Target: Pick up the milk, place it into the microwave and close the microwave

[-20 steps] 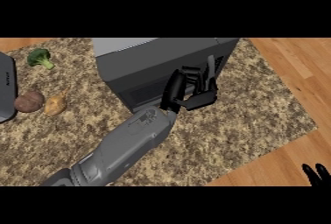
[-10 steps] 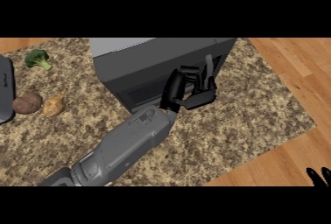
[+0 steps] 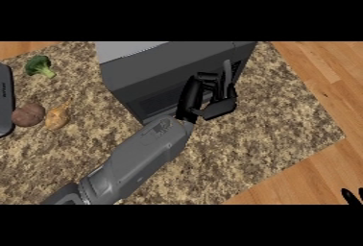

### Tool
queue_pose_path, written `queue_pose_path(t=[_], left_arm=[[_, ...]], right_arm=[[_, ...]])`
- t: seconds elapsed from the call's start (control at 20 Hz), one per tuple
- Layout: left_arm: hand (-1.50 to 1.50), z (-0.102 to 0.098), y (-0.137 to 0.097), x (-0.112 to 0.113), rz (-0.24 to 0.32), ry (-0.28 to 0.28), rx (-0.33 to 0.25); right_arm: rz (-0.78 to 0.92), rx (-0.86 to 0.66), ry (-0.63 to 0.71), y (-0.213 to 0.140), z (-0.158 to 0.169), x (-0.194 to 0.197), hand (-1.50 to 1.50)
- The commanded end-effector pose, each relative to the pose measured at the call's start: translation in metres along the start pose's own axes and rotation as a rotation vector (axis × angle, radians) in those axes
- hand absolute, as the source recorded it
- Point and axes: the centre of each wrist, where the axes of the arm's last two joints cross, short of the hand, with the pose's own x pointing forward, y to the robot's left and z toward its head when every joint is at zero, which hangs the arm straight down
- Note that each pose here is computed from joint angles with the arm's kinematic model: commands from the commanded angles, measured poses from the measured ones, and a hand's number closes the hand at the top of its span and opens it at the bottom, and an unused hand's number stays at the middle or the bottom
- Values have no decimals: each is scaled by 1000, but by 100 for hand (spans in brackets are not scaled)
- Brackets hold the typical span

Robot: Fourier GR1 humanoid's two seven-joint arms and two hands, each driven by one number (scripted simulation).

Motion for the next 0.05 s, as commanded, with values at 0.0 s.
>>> queue_pose_path(t=[0.0], left_arm=[[150,-16,5,7,-10,9,11]], right_arm=[[-13,13,4,-1,2,3,-150]])
